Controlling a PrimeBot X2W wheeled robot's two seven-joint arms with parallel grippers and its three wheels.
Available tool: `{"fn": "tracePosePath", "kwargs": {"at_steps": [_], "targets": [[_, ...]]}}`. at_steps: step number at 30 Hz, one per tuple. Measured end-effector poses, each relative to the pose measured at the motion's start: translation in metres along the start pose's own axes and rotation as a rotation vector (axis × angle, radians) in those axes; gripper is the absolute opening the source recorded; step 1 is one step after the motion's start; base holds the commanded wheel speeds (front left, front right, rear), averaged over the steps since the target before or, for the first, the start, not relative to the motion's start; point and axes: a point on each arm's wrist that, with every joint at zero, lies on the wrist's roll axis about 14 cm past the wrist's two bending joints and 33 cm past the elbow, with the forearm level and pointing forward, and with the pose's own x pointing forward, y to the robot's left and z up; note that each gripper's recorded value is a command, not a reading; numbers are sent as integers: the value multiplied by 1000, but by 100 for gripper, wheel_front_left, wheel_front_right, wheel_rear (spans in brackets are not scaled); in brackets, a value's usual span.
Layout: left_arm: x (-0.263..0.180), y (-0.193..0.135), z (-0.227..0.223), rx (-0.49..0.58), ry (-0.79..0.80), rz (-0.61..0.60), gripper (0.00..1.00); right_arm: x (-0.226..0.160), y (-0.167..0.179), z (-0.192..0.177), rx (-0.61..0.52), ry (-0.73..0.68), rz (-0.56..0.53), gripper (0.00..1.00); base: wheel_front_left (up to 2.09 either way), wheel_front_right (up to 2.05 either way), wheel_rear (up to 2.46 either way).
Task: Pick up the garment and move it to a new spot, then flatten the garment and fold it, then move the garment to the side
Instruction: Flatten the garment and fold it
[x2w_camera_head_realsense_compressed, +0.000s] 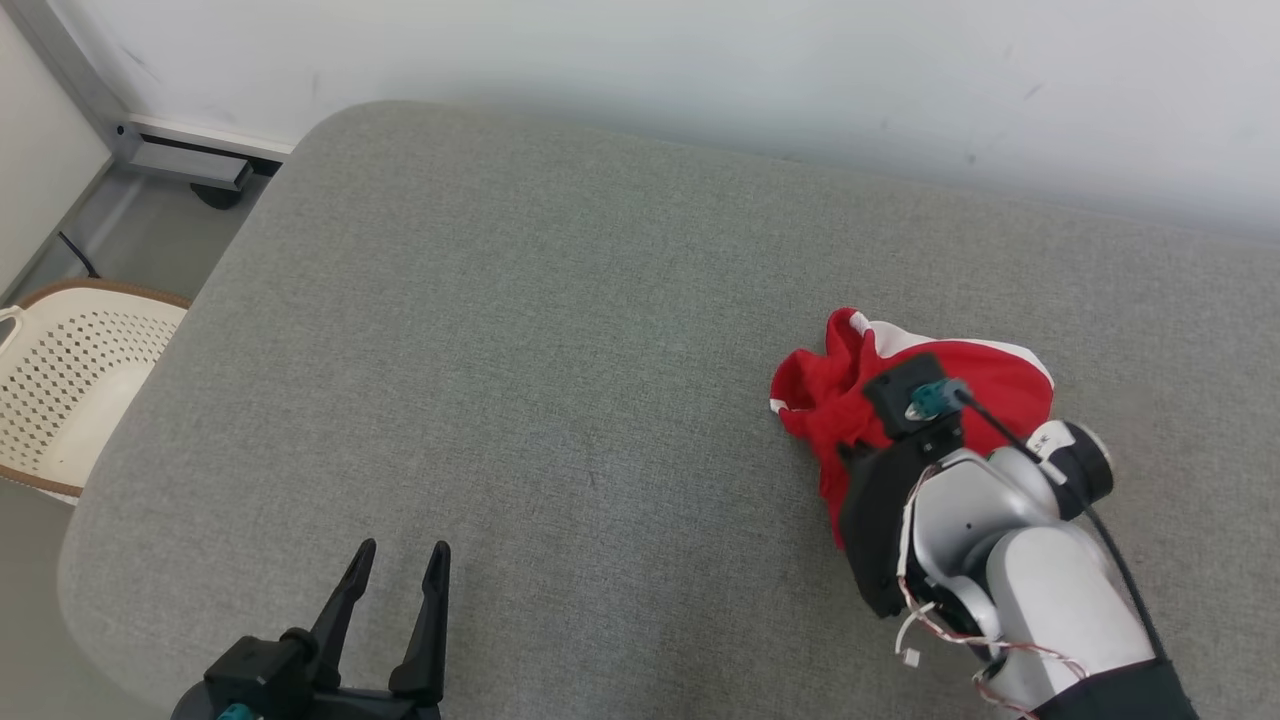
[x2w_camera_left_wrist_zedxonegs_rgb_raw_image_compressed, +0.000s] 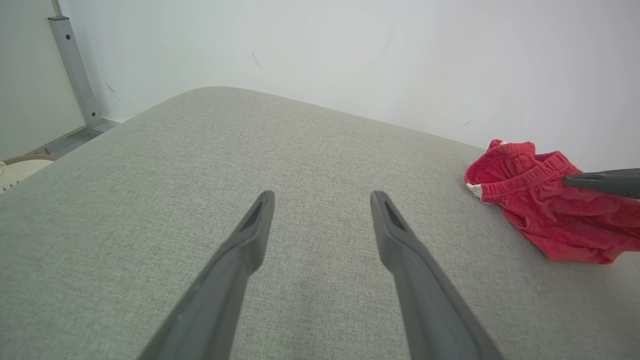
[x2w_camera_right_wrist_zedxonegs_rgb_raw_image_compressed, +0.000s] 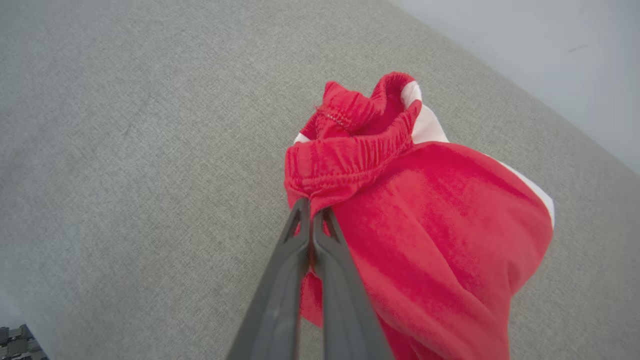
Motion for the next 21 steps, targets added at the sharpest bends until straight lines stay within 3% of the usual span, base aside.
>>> {"fn": "tracePosePath", "kwargs": {"at_steps": [21], "targets": [[-4, 6, 2, -2, -6, 22, 100, 10, 36, -40, -53, 123, 92, 0, 0, 0, 0]]}}
